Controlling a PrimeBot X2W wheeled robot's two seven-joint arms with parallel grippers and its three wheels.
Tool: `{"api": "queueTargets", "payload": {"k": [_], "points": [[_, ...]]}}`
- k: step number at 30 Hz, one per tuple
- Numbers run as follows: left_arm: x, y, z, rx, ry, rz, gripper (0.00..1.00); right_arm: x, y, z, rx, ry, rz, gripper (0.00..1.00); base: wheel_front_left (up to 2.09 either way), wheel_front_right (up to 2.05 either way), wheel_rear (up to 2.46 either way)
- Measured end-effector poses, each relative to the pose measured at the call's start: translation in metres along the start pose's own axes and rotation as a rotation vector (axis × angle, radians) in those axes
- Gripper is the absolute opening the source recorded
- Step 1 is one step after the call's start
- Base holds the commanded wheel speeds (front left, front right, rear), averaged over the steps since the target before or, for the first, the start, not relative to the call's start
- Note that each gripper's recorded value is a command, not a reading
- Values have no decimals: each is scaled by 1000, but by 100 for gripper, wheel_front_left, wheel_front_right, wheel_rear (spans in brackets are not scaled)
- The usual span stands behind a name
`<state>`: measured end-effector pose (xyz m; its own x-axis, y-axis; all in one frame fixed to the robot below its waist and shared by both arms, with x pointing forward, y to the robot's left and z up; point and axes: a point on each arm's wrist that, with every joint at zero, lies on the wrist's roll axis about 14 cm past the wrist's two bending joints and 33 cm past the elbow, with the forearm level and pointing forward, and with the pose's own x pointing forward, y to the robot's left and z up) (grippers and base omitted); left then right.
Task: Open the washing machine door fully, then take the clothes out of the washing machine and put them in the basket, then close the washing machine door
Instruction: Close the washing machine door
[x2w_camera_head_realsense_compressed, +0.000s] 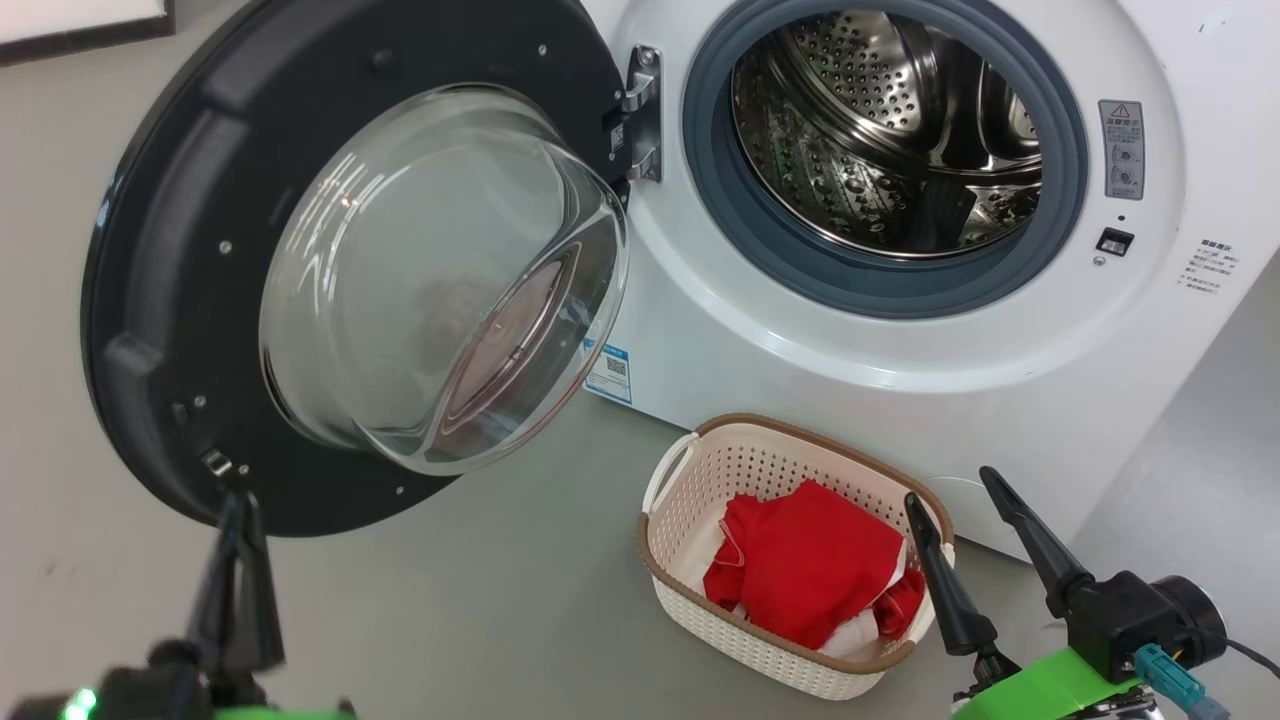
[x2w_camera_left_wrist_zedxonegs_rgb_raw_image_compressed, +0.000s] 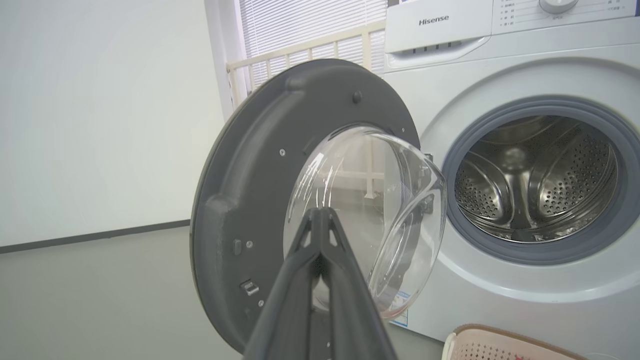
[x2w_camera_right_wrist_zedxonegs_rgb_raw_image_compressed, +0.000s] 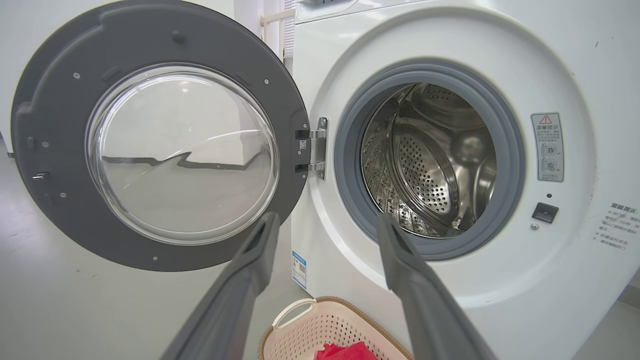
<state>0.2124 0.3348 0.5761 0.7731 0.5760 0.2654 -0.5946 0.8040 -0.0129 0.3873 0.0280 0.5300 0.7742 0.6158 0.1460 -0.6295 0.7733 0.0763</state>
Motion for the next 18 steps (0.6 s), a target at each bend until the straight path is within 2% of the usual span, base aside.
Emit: {"api": "queueTargets", "payload": {"k": [5, 12, 18], "points": [[38, 9, 49, -9, -183, 27, 0, -2, -1, -2, 1, 8, -5, 100, 0, 0, 0], [84, 35, 90, -85, -303, 82, 0, -9, -10, 0, -16, 8, -29, 100, 0, 0, 0], [125, 57, 104, -278, -319, 140, 0, -15, -19, 2, -26, 6, -54, 100, 0, 0, 0]]}}
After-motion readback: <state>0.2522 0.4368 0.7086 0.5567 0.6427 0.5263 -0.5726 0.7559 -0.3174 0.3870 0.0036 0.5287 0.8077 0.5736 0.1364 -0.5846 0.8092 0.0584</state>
